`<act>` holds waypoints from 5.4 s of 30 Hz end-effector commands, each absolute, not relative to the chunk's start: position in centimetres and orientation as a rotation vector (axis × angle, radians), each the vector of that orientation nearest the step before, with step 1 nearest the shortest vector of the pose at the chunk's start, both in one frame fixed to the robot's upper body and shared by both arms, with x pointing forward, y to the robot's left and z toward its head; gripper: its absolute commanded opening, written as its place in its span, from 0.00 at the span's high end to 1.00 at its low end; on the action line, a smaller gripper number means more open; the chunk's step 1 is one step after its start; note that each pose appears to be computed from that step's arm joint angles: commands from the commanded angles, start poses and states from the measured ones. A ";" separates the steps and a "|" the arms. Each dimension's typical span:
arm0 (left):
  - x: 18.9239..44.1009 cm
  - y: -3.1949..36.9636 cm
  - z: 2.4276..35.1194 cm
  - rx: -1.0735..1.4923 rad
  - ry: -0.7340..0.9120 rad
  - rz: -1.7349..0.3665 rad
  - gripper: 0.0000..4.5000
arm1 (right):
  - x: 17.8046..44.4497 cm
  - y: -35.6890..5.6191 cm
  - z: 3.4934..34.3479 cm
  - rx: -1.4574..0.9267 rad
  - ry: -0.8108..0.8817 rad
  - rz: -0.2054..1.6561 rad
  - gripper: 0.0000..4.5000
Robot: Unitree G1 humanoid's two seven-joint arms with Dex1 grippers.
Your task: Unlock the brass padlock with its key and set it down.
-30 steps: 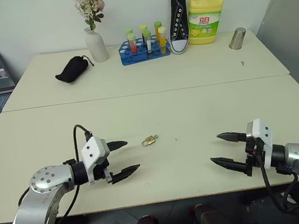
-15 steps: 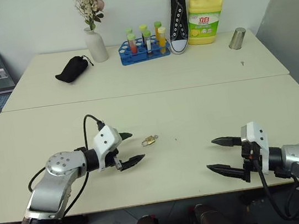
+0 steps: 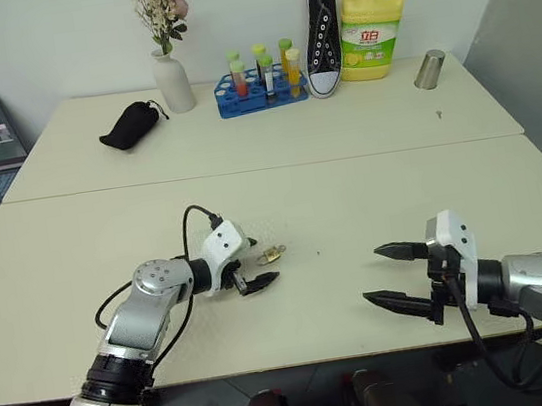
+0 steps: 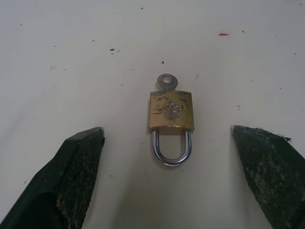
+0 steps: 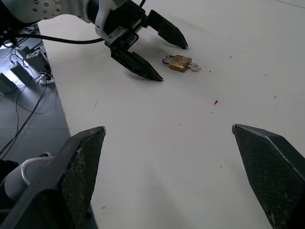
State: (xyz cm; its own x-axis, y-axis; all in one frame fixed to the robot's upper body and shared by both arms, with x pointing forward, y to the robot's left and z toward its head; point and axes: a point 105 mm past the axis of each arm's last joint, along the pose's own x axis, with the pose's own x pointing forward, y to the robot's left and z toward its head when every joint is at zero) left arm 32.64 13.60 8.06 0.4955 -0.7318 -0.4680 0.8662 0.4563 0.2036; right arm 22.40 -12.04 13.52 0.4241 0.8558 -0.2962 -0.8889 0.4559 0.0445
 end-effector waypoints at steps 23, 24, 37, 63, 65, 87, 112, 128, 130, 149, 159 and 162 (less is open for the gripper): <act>32.9 12.1 5.7 0.515 0.423 -1.109 0.79 | 21.7 -10.9 15.7 -0.136 0.238 1.094 0.00; 32.6 11.8 6.0 0.511 0.399 -1.137 0.79 | 21.7 -11.0 15.6 -0.134 0.240 1.090 0.00; 29.9 6.2 13.0 0.867 -0.286 -1.446 0.79 | 21.1 -14.2 15.3 -0.119 0.252 0.908 0.00; 29.5 4.9 17.4 1.274 -1.022 -1.187 0.79 | 24.4 -9.9 17.2 0.090 0.171 1.120 0.00; 29.4 4.9 17.4 1.274 -1.024 -1.185 0.79 | 24.5 -9.9 17.2 0.098 0.177 1.132 0.00; 28.6 4.7 17.3 1.261 -1.033 -1.189 0.79 | 25.5 -9.3 17.4 0.186 0.237 1.213 0.52; 28.6 4.7 17.1 1.254 -1.013 -1.183 0.79 | 26.1 -10.0 18.1 0.175 0.217 1.187 0.71; 28.5 4.8 17.0 1.254 -1.010 -1.184 0.79 | 26.2 -9.7 17.6 0.223 0.270 1.193 0.59; 28.5 4.8 17.0 1.256 -1.010 -1.185 0.79 | 26.2 -9.7 17.6 0.228 0.272 1.193 0.69; 28.5 4.9 17.0 1.266 -1.021 -1.174 0.79 | 25.9 -9.8 18.4 0.405 0.405 1.224 1.00; 28.2 4.8 16.7 1.284 -1.044 -1.181 0.79 | 27.0 -9.7 19.2 0.653 0.565 1.152 1.00; 28.1 4.7 16.6 1.290 -1.046 -1.178 0.79 | 27.5 -9.5 19.8 0.728 0.587 1.123 1.00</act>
State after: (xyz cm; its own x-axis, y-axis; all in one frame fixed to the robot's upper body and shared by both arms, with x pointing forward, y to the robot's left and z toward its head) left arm 28.75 5.07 16.45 0.1608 -0.9847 -0.0669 0.0769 -0.0551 0.9955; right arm 27.22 -9.79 17.15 0.3228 0.9354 -0.1444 -0.5523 0.3101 0.7738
